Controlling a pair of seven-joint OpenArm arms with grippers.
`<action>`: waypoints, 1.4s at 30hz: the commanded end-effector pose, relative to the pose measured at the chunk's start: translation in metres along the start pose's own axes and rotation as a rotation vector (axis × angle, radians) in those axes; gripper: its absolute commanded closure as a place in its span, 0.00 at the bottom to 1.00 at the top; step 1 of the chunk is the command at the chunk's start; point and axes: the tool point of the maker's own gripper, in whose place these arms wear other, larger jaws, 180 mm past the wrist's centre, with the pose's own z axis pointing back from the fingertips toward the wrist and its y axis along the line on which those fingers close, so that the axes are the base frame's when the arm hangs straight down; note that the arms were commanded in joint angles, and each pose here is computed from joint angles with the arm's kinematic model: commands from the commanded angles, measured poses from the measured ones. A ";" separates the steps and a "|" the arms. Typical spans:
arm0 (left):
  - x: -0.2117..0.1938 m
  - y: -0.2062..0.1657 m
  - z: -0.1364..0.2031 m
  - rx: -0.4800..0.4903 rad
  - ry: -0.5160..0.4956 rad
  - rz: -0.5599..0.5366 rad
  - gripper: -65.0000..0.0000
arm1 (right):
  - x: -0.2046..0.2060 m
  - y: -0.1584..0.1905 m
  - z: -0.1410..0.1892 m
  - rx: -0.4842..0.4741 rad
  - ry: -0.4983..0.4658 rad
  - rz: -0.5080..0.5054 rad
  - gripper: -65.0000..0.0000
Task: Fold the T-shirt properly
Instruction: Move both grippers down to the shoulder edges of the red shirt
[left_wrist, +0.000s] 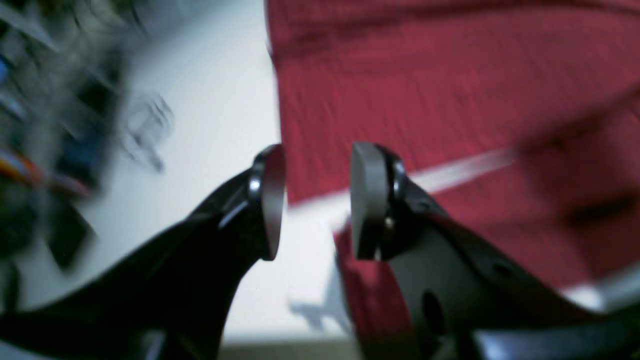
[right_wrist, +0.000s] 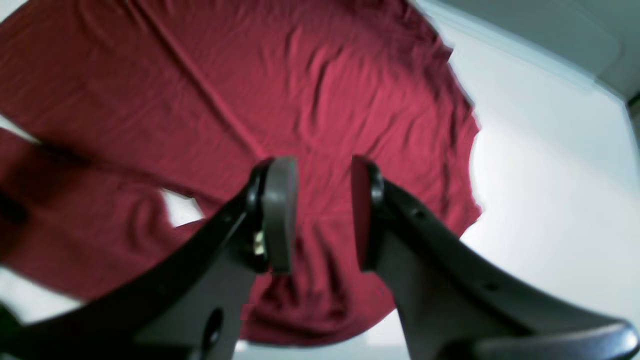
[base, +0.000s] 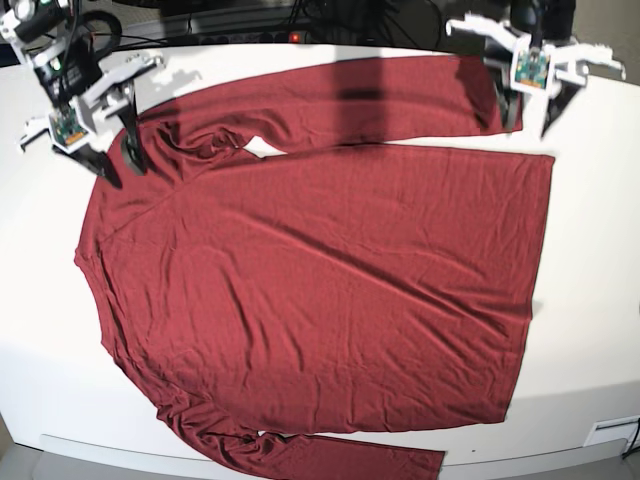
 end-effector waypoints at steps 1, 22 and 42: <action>0.016 0.004 -0.002 -0.005 -0.071 -0.048 0.67 | 0.013 -0.006 -0.002 -0.015 -0.039 0.051 0.71; 0.036 0.013 -0.065 -0.151 -0.253 -0.302 0.43 | -0.005 -0.015 -0.009 -0.030 0.089 0.327 0.32; -0.115 0.013 -0.111 -0.619 0.031 -0.917 0.43 | -0.001 -0.011 -0.014 0.012 0.078 0.356 0.32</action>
